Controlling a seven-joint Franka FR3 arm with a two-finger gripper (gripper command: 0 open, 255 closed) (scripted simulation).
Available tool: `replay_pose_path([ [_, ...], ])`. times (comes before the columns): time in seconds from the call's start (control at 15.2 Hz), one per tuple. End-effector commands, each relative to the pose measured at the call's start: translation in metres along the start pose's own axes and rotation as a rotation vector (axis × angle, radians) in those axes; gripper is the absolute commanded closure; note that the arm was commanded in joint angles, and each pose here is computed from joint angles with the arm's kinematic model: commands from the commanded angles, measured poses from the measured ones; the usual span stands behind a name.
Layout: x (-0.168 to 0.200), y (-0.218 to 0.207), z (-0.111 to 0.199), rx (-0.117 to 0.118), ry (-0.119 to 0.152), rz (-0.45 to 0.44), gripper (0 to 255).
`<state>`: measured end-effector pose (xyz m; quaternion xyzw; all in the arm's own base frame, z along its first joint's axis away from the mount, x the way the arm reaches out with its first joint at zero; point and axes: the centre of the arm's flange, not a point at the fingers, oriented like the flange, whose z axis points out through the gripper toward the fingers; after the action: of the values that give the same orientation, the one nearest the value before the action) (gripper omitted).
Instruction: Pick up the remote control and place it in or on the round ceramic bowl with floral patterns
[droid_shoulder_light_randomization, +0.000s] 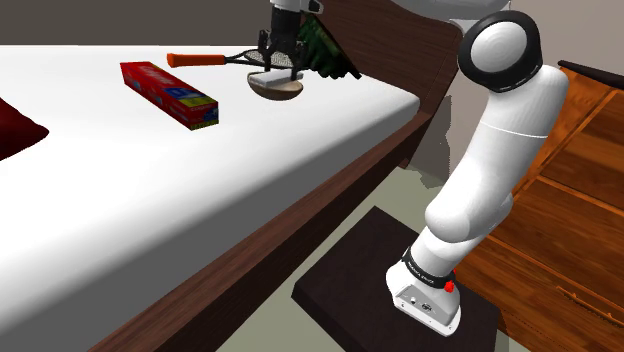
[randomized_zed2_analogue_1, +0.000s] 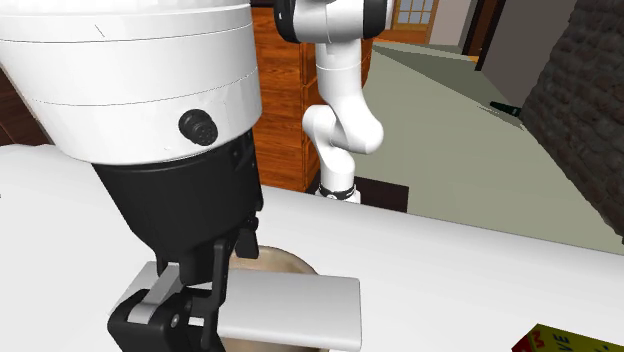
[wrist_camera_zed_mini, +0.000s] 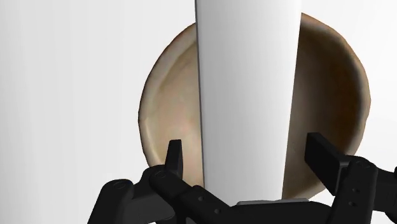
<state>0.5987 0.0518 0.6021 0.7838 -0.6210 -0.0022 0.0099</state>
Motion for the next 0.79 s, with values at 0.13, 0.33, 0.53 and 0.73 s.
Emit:
replay_pose_path([
  [0.13, 0.0, 0.0, 0.0, 0.0, 0.0, 0.0, 0],
  [0.33, 0.0, 0.0, -0.04, 0.0, 0.0, 0.0, 0],
  [0.53, 0.0, 0.0, -0.05, 0.0, 0.0, 0.0, 0],
  [0.73, 0.0, 0.0, -0.05, 0.0, 0.0, 0.0, 0],
])
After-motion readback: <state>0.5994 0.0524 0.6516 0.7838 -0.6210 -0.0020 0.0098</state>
